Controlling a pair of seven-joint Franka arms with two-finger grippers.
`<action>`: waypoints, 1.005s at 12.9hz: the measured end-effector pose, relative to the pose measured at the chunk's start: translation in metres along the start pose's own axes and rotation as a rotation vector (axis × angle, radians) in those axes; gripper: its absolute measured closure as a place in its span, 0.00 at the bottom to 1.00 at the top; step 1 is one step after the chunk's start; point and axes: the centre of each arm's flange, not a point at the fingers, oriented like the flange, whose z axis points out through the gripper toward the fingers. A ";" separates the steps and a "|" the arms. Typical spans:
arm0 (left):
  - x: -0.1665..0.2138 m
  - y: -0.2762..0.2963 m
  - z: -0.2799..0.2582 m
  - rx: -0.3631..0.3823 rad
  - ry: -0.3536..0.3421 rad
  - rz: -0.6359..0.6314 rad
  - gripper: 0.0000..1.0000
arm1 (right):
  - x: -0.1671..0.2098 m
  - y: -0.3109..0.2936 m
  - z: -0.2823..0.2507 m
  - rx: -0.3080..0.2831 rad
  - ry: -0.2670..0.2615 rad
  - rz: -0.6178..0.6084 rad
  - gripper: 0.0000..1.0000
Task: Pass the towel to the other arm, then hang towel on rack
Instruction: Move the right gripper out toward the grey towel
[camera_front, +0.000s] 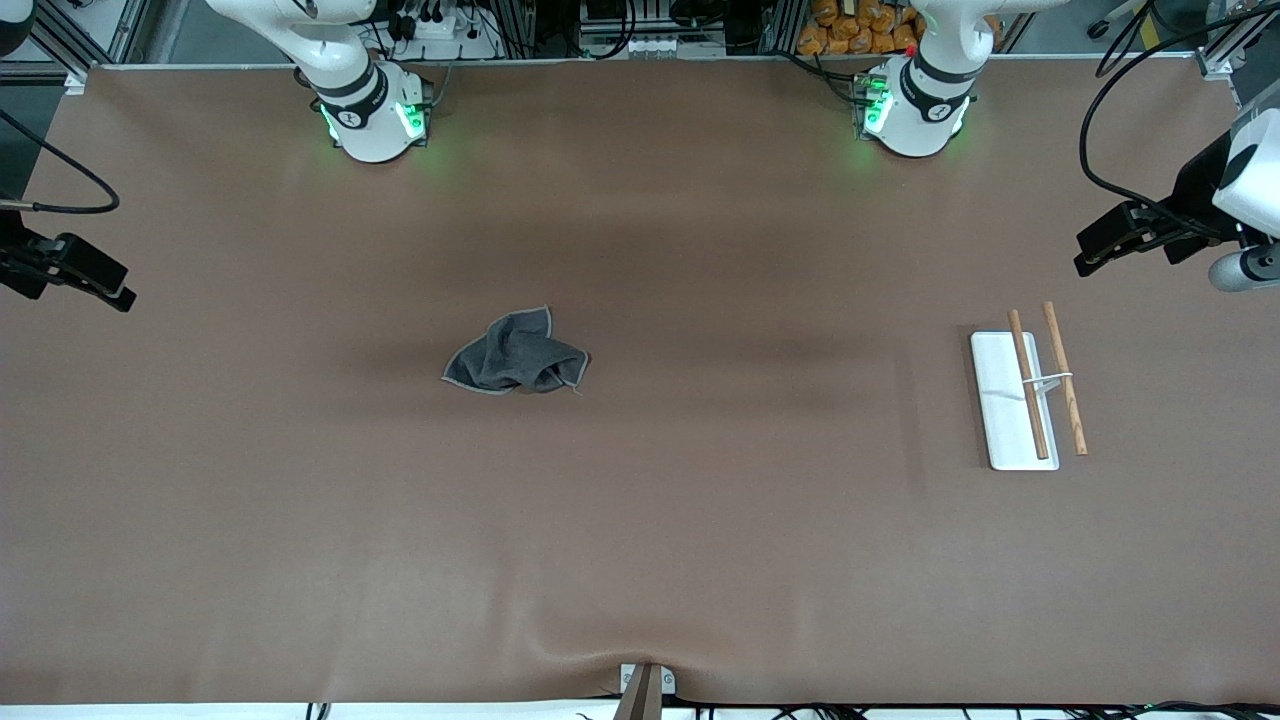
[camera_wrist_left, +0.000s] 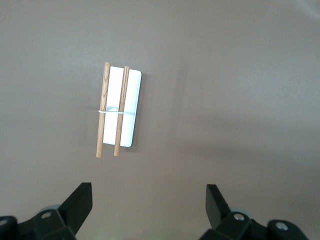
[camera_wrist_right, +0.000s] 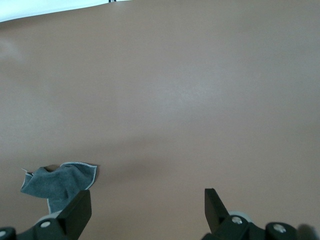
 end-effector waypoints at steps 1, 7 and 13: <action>0.000 0.000 0.000 0.000 0.000 0.000 0.00 | 0.000 0.000 0.000 0.000 -0.001 0.000 0.00; 0.000 0.000 0.000 0.000 -0.002 0.000 0.00 | 0.000 0.001 0.002 -0.001 -0.005 0.003 0.00; 0.001 0.002 0.009 0.005 -0.025 0.003 0.00 | 0.033 -0.034 0.117 -0.013 -0.179 -0.050 0.00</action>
